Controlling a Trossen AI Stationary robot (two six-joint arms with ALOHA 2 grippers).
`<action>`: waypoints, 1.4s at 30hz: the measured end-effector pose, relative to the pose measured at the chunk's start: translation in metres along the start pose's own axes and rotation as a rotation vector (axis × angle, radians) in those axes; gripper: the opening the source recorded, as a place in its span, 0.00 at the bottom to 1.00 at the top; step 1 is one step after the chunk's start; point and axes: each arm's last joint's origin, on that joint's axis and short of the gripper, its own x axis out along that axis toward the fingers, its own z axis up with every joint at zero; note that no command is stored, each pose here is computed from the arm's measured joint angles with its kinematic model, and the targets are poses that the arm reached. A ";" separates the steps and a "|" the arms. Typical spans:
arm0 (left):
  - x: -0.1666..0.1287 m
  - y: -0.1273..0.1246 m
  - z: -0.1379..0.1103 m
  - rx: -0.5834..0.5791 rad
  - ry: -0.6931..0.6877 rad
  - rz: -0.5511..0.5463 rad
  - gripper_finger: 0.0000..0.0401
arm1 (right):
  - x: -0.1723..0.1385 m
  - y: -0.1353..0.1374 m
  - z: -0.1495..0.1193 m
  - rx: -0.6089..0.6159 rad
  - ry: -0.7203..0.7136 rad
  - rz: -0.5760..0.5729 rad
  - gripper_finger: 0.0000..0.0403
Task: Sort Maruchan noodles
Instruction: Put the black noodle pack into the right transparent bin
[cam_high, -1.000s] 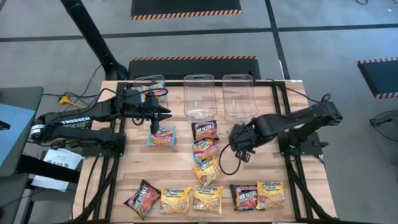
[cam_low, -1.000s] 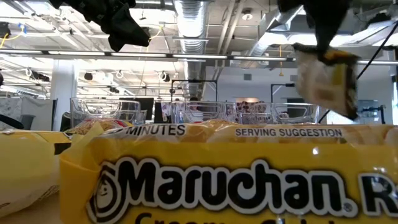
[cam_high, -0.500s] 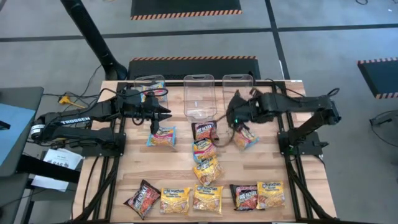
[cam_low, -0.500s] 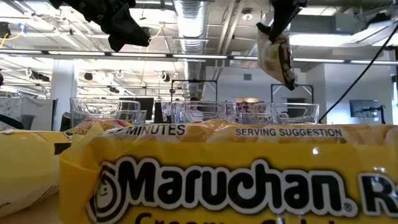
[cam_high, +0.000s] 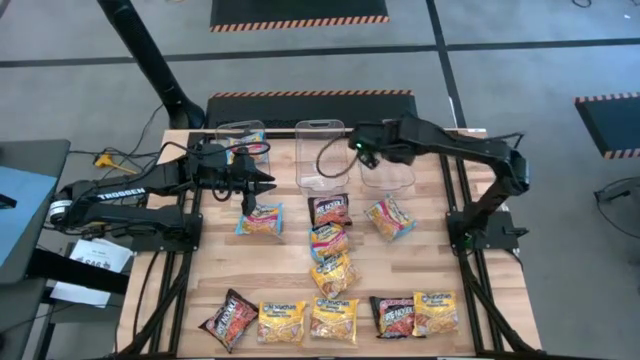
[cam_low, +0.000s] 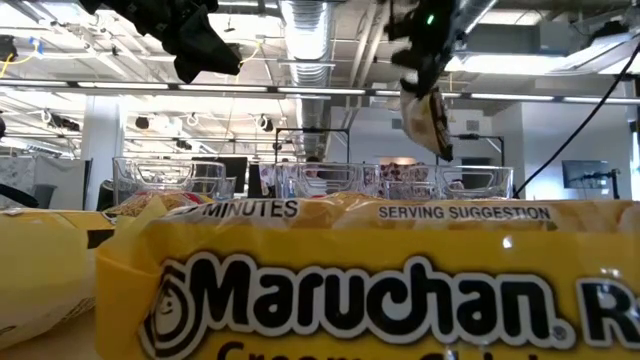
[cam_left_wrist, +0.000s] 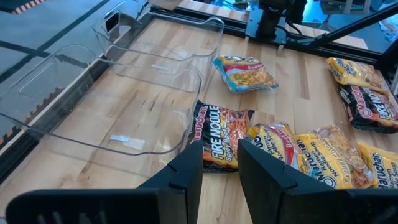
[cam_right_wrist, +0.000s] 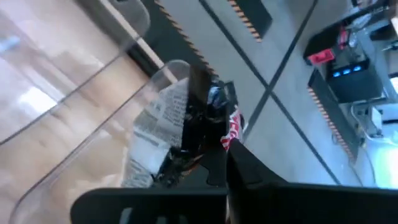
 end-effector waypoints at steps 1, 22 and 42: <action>0.000 0.000 0.000 0.000 -0.001 0.000 0.22 | 0.009 -0.001 0.002 -0.005 0.023 -0.013 0.01; 0.000 0.000 -0.002 0.009 0.025 0.002 0.22 | 0.130 0.019 0.004 0.008 0.347 -0.135 0.01; 0.000 0.000 -0.002 0.008 0.024 0.002 0.22 | 0.153 0.002 0.009 0.105 0.363 0.040 0.02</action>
